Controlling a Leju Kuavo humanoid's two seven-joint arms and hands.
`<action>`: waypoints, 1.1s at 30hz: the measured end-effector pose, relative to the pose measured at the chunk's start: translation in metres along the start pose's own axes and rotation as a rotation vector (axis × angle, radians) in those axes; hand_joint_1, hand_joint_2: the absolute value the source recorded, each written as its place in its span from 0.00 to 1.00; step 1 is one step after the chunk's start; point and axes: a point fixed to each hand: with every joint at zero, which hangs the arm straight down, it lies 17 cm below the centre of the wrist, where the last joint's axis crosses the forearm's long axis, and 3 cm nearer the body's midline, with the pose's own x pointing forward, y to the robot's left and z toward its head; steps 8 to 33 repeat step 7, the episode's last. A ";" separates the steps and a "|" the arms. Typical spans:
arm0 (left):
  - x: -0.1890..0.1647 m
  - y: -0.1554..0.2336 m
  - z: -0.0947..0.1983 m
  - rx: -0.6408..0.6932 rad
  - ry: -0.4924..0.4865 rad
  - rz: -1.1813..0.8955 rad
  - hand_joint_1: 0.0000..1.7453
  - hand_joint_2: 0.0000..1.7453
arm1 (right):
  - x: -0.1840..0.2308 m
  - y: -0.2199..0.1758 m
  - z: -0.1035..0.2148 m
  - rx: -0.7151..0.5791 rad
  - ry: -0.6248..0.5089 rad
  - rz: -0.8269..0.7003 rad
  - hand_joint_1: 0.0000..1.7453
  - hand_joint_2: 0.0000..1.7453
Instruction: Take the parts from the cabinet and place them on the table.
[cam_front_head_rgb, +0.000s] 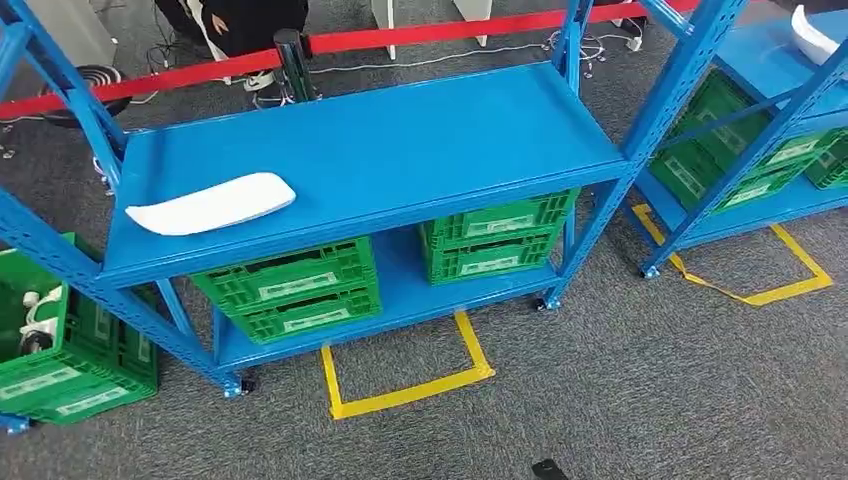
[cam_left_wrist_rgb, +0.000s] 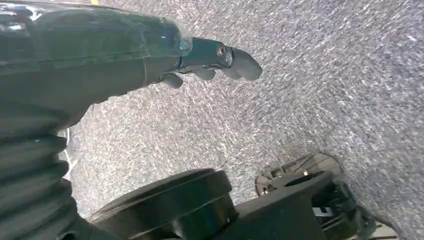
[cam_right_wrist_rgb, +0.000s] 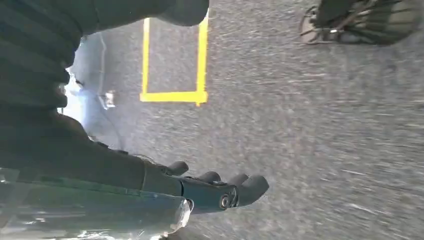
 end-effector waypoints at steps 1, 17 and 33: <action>0.000 0.000 0.000 0.000 0.000 0.000 0.00 1.00 | -0.002 0.000 0.000 0.000 0.005 0.001 0.00 1.00; -0.001 -0.004 0.001 -0.017 0.004 0.006 0.00 1.00 | -0.011 0.005 -0.001 0.026 0.036 -0.029 0.00 1.00; -0.001 -0.004 0.001 -0.017 0.004 0.006 0.00 1.00 | -0.011 0.005 -0.001 0.026 0.036 -0.029 0.00 1.00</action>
